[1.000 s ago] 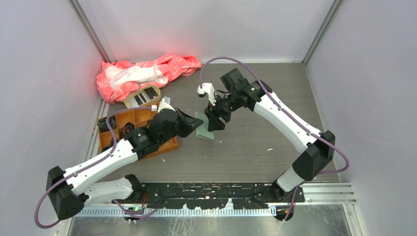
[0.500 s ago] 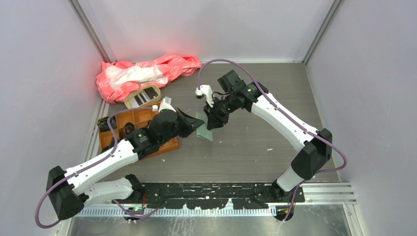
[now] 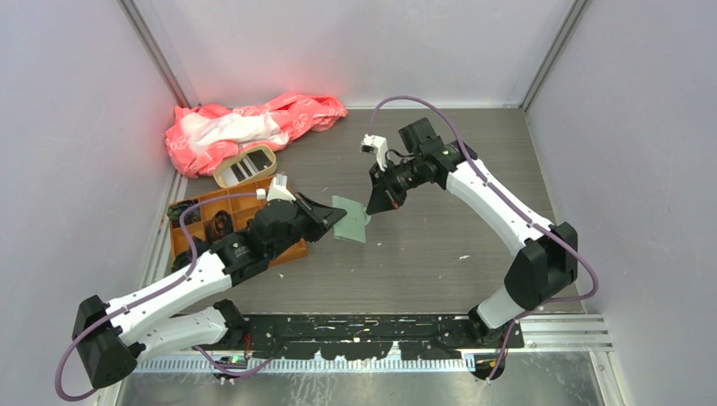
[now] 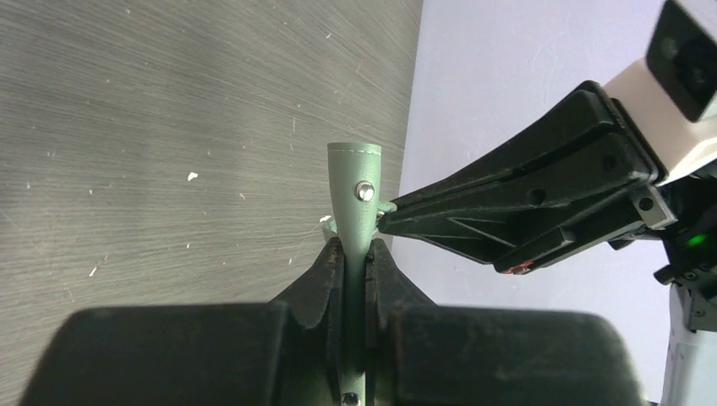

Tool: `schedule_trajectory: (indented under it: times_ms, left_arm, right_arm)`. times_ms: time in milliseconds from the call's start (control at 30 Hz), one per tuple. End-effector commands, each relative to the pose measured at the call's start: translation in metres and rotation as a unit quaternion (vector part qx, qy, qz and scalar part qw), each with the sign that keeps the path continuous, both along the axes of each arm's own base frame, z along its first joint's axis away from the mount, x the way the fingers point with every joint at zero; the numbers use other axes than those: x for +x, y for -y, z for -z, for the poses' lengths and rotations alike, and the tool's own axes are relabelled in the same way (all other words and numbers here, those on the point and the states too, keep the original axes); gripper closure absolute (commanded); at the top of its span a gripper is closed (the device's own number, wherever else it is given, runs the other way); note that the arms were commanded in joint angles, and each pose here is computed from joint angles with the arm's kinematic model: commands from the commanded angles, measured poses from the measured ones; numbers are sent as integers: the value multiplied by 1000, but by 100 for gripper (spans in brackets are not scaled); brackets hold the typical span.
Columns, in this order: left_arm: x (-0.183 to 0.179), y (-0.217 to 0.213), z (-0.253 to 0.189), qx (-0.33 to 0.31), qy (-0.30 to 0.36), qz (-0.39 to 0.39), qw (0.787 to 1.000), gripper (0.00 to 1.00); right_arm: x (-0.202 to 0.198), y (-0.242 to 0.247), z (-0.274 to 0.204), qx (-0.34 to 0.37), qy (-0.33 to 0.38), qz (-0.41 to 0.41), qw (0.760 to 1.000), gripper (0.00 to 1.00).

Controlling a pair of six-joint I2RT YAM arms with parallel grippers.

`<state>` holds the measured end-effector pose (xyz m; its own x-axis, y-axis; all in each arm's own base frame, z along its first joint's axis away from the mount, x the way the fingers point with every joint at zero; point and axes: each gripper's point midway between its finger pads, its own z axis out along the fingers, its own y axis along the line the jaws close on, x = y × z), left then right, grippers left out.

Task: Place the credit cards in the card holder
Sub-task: Open the card holder at the center of the board.

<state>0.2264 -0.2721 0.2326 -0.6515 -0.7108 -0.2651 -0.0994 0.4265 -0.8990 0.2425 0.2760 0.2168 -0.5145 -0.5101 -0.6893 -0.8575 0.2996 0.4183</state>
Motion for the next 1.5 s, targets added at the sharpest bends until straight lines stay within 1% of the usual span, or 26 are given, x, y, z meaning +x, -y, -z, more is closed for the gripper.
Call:
schedule_trajectory:
  times_ms: [0, 133, 267, 333, 400, 533, 600, 733, 867, 967, 1067, 1100, 1167, 1300, 1467]
  left_arm:
    - [8, 8, -26, -44, 39, -3, 998, 87]
    - [8, 8, -7, -19, 31, 0, 999, 65]
    - [8, 4, 29, 26, 8, -1, 1000, 45]
    - [8, 2, 50, 53, -5, 3, 999, 40]
    - [7, -3, 75, 93, -22, 8, 995, 36]
    - [5, -7, 100, 138, -29, 25, 990, 33]
    - [4, -2, 101, 135, -23, 37, 990, 33]
    - [3, 15, 97, 110, -1, 72, 991, 32]
    - [3, 32, 97, 114, 3, 110, 987, 31]
    - [4, 48, 104, 118, -2, 142, 983, 31]
    - [1, 67, 112, 96, 1, 180, 979, 31]
    - [2, 74, 108, 79, 15, 187, 979, 31]
    - [2, 80, 109, 66, 26, 195, 978, 31]
    - [4, 78, 106, 67, 49, 193, 978, 31]
    - [6, 62, 102, 61, 90, 164, 981, 31]
  right_arm:
    - [-9, -4, -31, 73, -12, 10, 997, 99]
    - [5, 6, -32, 99, -36, 55, 993, 99]
    - [8, 16, -12, 87, -45, 80, 992, 99]
    - [12, 20, 6, 75, -47, 96, 991, 99]
    - [20, 28, 32, 52, -49, 121, 990, 99]
    - [33, 50, 89, -8, -60, 163, 985, 99]
    - [36, 61, 107, -38, -63, 173, 982, 99]
    - [38, 74, 123, -68, -61, 192, 977, 97]
    - [35, 84, 128, -78, -48, 198, 976, 95]
    - [31, 84, 121, -53, -46, 196, 978, 95]
    - [26, 77, 110, -21, -53, 184, 981, 94]
    - [23, 72, 104, -4, -60, 174, 983, 94]
    - [20, 63, 92, 23, -74, 162, 984, 94]
    - [26, 48, 69, 71, -94, 150, 982, 94]
    - [37, 33, 45, 111, -132, 150, 973, 94]
